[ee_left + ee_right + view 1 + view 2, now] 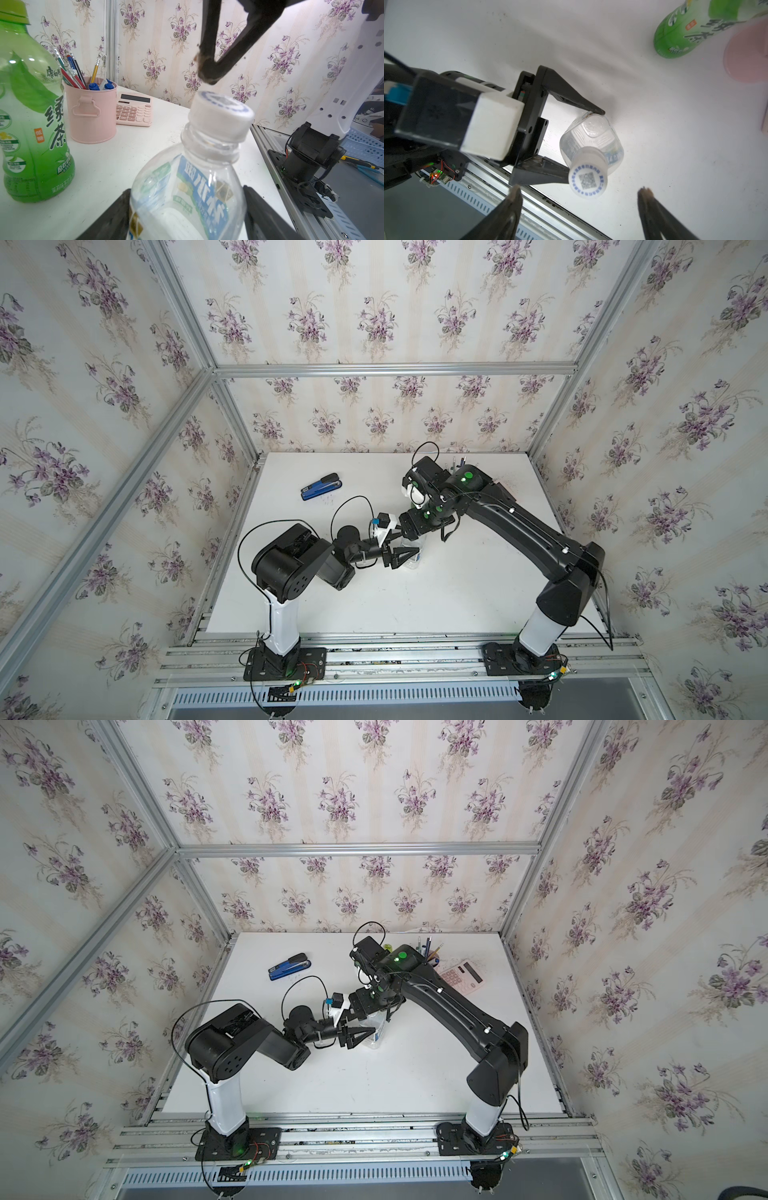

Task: Screw on the bottle caps
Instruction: Screw the bottle cap onto the plastic bottle.

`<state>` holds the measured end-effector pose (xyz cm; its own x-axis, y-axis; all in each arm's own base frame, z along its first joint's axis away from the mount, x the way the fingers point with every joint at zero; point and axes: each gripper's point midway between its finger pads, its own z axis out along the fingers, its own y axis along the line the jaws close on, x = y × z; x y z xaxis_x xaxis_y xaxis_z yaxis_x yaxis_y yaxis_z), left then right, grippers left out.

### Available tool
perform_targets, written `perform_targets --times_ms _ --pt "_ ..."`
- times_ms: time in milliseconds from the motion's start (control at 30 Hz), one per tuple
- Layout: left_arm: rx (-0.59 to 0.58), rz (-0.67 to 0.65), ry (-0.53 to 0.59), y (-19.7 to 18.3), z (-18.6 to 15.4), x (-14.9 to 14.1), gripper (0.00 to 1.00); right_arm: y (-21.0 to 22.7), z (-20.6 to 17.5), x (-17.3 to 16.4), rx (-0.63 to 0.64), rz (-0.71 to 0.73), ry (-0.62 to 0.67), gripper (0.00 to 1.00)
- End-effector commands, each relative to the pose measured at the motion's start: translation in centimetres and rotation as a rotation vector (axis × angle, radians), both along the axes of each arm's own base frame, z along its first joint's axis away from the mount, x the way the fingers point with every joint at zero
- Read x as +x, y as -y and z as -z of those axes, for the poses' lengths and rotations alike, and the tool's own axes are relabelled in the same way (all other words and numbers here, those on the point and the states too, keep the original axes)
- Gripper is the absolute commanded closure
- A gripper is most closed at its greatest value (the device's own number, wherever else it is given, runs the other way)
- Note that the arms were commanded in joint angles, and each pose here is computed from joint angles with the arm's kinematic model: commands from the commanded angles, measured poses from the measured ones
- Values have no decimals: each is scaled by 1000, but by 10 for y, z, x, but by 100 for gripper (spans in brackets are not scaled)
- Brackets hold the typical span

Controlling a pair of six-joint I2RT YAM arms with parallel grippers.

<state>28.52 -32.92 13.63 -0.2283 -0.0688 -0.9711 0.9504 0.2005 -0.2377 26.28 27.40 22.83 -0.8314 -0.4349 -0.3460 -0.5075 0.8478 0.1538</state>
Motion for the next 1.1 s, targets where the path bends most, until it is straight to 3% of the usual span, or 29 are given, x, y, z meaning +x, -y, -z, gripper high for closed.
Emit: perform_targets --times_ms 0,133,267,333,367,533,633,767,1067 --pt "122 12 -174 -2 46 -6 19 -3 -26 16 167 18 120 15" --pt "121 11 -172 -3 46 -7 19 15 -50 35 351 77 315 21" --pt "121 11 -170 -2 45 -6 19 14 -56 20 548 -12 454 30" --pt "119 13 -168 -2 44 -6 19 16 -61 16 602 -13 497 16" --pt "120 12 -169 -2 45 -6 19 15 -60 15 622 -40 496 0" --pt "119 14 -167 -2 44 -7 19 4 -46 13 698 -87 505 1" --pt "119 16 -165 -2 44 -7 19 -1 -41 16 743 -86 517 12" --pt "122 15 -164 -2 44 -7 19 -6 -36 18 778 -96 512 15" --pt "119 16 -163 -2 43 -7 19 -13 -14 25 768 -78 444 35"
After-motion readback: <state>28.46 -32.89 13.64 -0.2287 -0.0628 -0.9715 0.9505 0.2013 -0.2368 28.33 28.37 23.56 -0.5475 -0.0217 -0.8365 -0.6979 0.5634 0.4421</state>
